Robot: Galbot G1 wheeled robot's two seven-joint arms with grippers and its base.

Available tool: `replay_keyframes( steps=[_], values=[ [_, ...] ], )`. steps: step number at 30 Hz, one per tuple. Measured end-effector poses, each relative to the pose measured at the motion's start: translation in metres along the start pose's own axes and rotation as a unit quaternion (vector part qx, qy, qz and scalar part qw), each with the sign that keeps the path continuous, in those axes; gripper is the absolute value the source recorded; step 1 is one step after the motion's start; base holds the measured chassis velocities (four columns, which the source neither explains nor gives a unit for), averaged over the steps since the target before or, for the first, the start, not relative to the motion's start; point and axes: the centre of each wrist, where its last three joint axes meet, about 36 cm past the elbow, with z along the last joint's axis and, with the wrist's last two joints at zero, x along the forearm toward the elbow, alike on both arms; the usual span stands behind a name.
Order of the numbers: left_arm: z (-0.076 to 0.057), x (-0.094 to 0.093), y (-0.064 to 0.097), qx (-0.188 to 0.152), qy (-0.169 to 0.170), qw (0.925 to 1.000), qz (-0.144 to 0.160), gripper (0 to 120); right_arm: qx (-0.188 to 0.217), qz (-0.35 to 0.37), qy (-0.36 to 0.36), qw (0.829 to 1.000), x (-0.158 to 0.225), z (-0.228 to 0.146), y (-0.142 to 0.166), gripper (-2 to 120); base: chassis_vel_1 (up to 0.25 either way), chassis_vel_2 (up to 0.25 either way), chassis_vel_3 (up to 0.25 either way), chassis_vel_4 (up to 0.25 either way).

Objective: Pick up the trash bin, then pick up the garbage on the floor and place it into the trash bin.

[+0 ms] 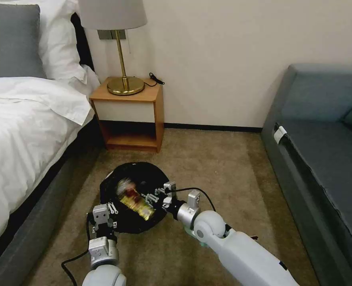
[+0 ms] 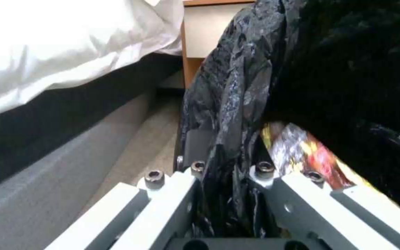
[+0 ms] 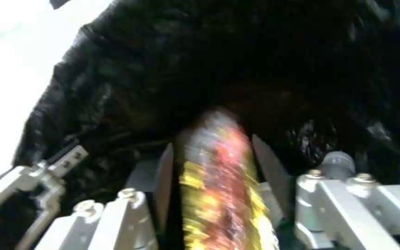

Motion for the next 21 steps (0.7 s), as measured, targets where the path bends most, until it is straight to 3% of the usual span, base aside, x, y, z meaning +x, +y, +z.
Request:
replay_keyframes(
  steps=[4, 6, 8, 10, 12, 13, 14, 15, 17, 21],
  values=[
    [0.002, -0.002, 0.004, -0.005, 0.001, 1.0, -0.003, 1, 0.013, 0.0, 0.006, 1.0, 0.005, -0.012, -0.001, 65, 0.0, 0.0, 0.0, 0.0],
    [0.005, -0.004, 0.009, -0.014, 0.004, 0.9999, -0.008, 1, 0.061, 0.041, 0.054, 0.996, 0.016, -0.03, -0.009, 75, 0.0, 0.0, 0.0, 0.0],
    [0.006, -0.005, 0.012, -0.02, 0.008, 0.9997, -0.009, 1, 0.074, 0.059, 0.072, 0.993, 0.021, -0.035, -0.013, 79, 0.0, 0.0, 0.0, 0.0],
    [0.01, -0.006, 0.019, -0.035, 0.021, 0.9991, -0.014, 1, 0.11, 0.122, 0.128, 0.978, 0.036, -0.049, -0.027, 91, 0.0, 0.0, 0.0, 0.0],
    [0.011, -0.007, 0.021, -0.038, 0.023, 0.9989, -0.017, 1, 0.126, 0.14, 0.144, 0.972, 0.04, -0.052, -0.031, 93, 0.0, 0.0, 0.0, 0.0],
    [0.014, -0.007, 0.025, -0.043, 0.025, 0.9985, -0.02, 1, 0.158, 0.177, 0.187, 0.953, 0.048, -0.057, -0.038, 98, 0.0, 0.0, 0.0, 0.0],
    [0.015, -0.007, 0.026, -0.045, 0.027, 0.9984, -0.021, 1, 0.166, 0.198, 0.218, 0.941, 0.053, -0.06, -0.042, 99, 0.0, 0.0, 0.0, 0.0],
    [0.015, -0.007, 0.026, -0.045, 0.027, 0.9984, -0.021, 1, 0.166, 0.198, 0.218, 0.941, 0.053, -0.06, -0.042, 99, 0.0, 0.0, 0.0, 0.0],
    [0.016, -0.008, 0.026, -0.046, 0.028, 0.9983, -0.022, 1, 0.166, 0.244, 0.27, 0.916, 0.063, -0.063, -0.052, 100, 0.0, 0.0, 0.0, 0.0],
    [0.017, -0.008, 0.024, -0.044, 0.028, 0.9984, -0.021, 1, 0.155, 0.266, 0.286, 0.907, 0.076, -0.06, -0.064, 100, 0.0, 0.0, 0.0, 0.0]
  ],
)
